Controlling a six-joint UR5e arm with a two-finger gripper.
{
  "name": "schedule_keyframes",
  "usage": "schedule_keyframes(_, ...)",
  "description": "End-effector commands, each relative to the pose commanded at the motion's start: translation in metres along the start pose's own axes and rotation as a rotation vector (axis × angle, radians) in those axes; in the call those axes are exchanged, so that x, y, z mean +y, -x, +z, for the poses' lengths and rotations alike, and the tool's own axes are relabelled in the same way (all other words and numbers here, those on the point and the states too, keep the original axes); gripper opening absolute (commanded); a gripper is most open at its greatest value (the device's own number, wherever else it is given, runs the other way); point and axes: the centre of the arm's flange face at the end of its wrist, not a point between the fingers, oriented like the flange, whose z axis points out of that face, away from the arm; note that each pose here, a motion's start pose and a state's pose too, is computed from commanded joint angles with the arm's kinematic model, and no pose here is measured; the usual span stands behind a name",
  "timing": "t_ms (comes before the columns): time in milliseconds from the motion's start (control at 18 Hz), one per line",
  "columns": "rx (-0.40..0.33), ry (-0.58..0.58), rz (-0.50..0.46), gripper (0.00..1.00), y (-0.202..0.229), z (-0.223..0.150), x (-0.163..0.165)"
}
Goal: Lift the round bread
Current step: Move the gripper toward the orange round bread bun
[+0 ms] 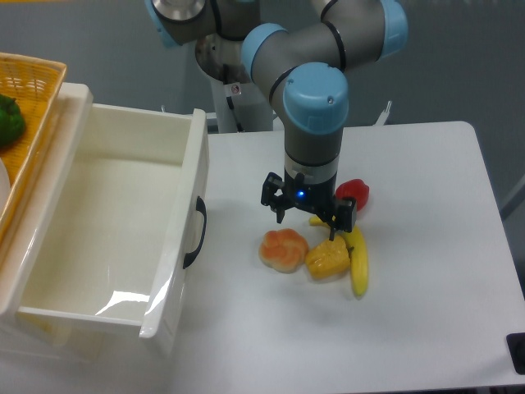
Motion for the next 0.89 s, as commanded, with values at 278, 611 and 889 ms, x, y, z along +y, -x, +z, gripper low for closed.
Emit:
schedule_keyframes(278,0.005,0.001,0.0,1.0,-0.001,0.002,0.0)
schedule_keyframes(611,0.035,0.027,-0.008,1.0,-0.007,0.022,0.006)
schedule_keyframes(889,0.05,0.038,-0.015,1.0,-0.003,0.035,0.009)
